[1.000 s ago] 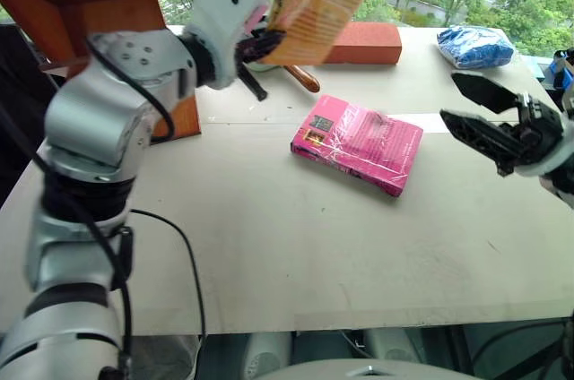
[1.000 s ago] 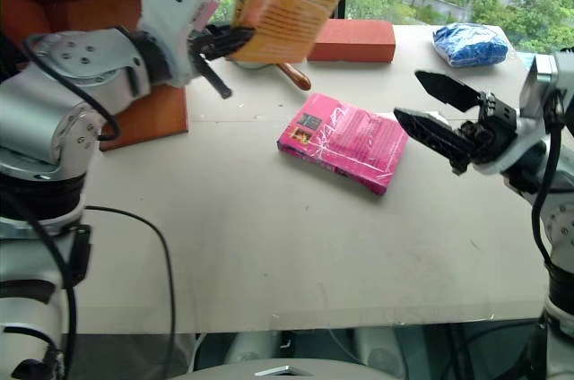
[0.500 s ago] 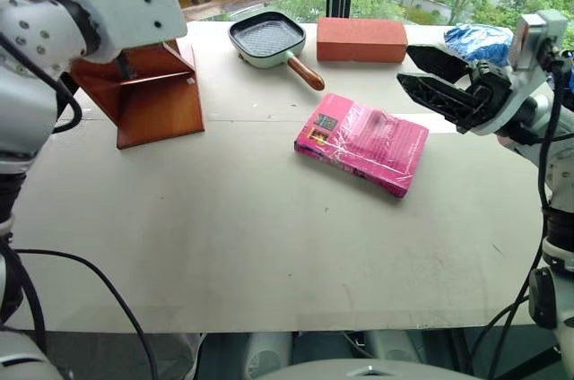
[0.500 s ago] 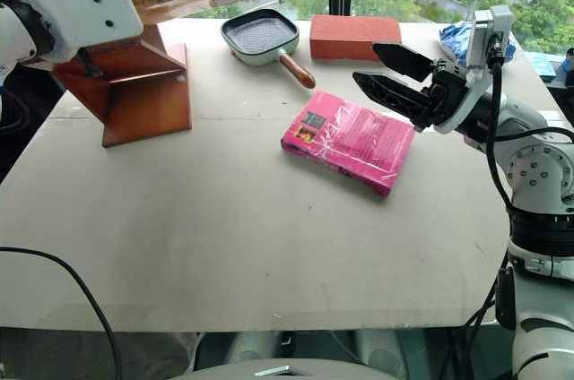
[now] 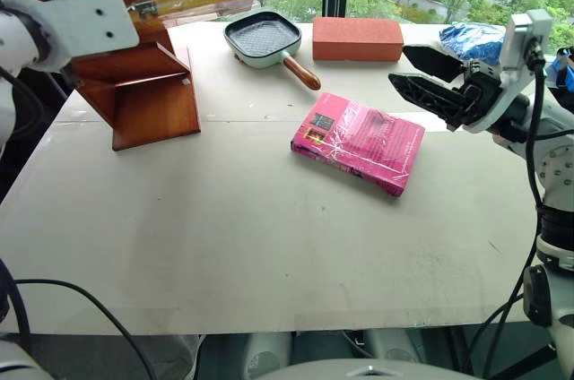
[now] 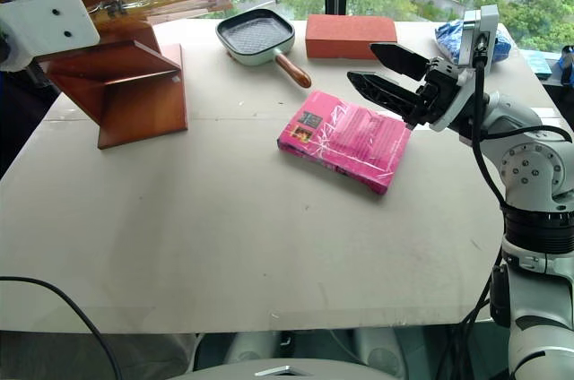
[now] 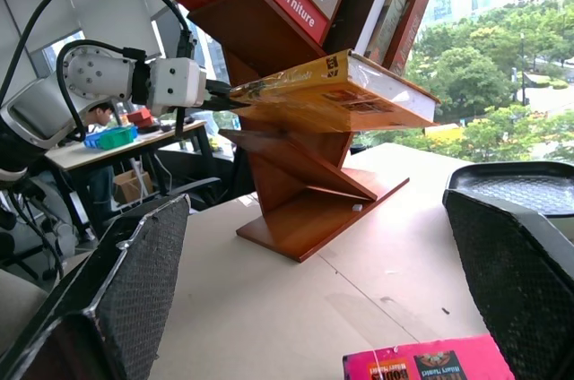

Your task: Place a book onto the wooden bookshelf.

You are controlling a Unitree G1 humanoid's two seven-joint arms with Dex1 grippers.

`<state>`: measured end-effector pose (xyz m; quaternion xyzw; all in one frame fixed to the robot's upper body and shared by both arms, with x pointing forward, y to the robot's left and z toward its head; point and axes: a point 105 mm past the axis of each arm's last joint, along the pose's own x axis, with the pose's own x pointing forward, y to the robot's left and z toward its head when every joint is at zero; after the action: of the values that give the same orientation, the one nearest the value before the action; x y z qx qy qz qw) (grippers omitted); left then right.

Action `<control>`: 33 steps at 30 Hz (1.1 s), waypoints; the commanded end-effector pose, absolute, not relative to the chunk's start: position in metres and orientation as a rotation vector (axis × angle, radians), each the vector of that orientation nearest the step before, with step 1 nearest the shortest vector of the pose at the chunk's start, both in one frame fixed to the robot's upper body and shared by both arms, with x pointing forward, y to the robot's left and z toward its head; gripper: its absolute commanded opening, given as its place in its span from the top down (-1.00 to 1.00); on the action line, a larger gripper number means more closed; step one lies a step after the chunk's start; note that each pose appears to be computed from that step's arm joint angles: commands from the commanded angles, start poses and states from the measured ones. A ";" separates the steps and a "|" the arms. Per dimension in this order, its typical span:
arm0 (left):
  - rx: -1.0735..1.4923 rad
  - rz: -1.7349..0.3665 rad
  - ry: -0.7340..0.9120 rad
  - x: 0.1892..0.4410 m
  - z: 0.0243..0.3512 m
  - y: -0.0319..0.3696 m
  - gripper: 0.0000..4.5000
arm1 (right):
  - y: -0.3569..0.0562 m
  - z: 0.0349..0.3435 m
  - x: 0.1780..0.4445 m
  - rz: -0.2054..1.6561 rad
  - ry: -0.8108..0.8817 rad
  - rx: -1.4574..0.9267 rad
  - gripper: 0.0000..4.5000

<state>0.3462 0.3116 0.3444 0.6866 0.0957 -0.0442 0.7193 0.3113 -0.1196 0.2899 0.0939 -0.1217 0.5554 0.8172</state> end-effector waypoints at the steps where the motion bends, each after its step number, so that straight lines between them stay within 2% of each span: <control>1: 1.577 0.005 0.232 0.332 0.368 0.329 0.96 | -0.124 0.300 0.305 1.169 -0.314 0.172 -1.00; 13: 1.578 -0.007 0.449 0.316 0.352 0.363 0.96 | -0.127 0.297 0.301 1.158 -0.309 0.127 -1.00; 22: 1.583 0.009 0.506 0.311 0.347 0.375 0.96 | -0.126 0.295 0.300 1.165 -0.308 0.131 -1.00; 23: 1.582 0.010 0.515 0.310 0.346 0.376 0.66 | -0.126 0.295 0.300 1.166 -0.308 0.130 -1.00; 25: 1.576 0.015 0.528 0.308 0.345 0.380 0.40 | -0.126 0.295 0.300 1.168 -0.309 0.130 -1.00; 31: 1.547 0.060 0.534 0.301 0.350 0.387 -0.94 | -0.127 0.295 0.300 1.167 -0.313 0.129 -1.00; 33: 1.542 0.100 0.547 0.293 0.358 0.390 -0.97 | -0.126 0.295 0.300 1.166 -0.315 0.128 -1.00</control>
<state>0.3072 0.3877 0.3268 0.6831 0.2645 -0.0006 0.6807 0.3074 -0.1239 0.2823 0.0748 -0.1185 0.5470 0.8254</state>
